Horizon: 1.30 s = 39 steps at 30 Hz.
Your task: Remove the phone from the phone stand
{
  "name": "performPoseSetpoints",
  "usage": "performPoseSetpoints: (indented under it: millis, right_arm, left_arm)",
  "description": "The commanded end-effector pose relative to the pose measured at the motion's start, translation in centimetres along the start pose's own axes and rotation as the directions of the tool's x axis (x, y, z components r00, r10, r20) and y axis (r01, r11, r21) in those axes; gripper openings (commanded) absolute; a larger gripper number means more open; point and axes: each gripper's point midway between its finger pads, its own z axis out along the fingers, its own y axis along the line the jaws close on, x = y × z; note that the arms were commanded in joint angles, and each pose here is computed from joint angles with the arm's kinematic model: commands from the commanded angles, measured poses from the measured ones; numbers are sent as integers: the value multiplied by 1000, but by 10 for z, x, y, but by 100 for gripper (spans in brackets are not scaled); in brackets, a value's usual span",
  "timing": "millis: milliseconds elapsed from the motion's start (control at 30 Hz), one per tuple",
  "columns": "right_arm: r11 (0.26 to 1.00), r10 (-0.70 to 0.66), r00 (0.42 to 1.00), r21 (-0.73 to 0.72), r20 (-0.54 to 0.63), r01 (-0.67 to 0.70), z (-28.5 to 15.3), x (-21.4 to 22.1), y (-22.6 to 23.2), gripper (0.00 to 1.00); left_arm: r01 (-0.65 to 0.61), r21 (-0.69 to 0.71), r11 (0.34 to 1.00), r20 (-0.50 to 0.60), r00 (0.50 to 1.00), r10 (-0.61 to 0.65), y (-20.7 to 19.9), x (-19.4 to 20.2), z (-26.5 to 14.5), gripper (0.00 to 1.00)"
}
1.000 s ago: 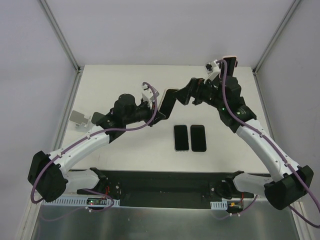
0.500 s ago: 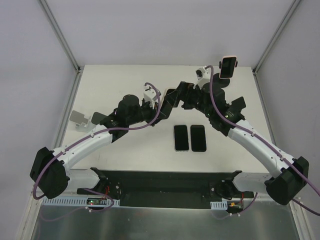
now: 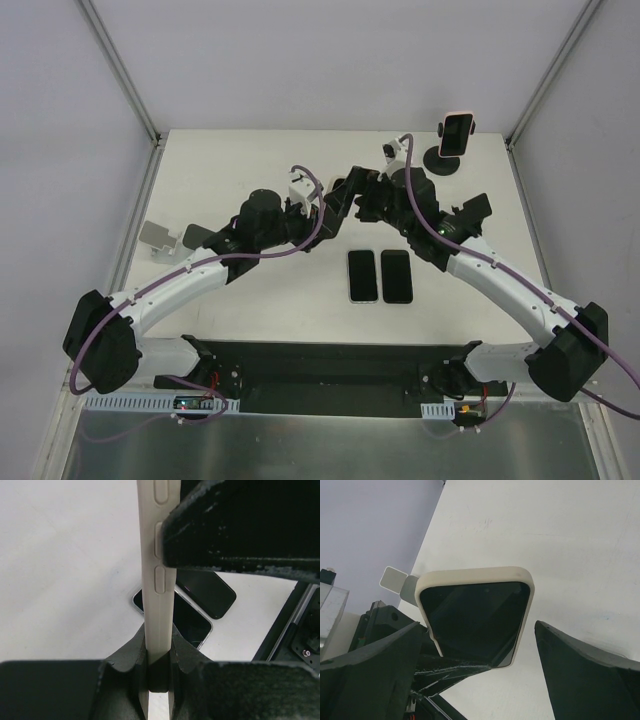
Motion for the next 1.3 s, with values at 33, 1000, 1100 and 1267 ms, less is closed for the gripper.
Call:
performPoseSetpoints:
  millis: [33, 1000, 1100, 1267]
  right_arm:
    - [1000, 15, 995, -19, 94, -13, -5, -27, 16, 96]
    - [999, 40, 999, -19, 17, -39, 19, 5, 10, 94]
    - [999, 38, 999, -20, 12, -37, 22, 8, 8, 89]
    - [999, 38, 999, -34, -9, -39, 26, 14, 10, 84]
  left_arm:
    - [-24, 20, 1000, 146, 989, 21, -12, -50, -1, 0]
    - [35, 26, 999, 151, 988, -39, -14, -51, -1, 0]
    - [50, 25, 998, 157, 986, -53, -14, -51, -1, 0]
    - [73, 48, 996, 171, 982, -80, -18, -51, -2, 0]
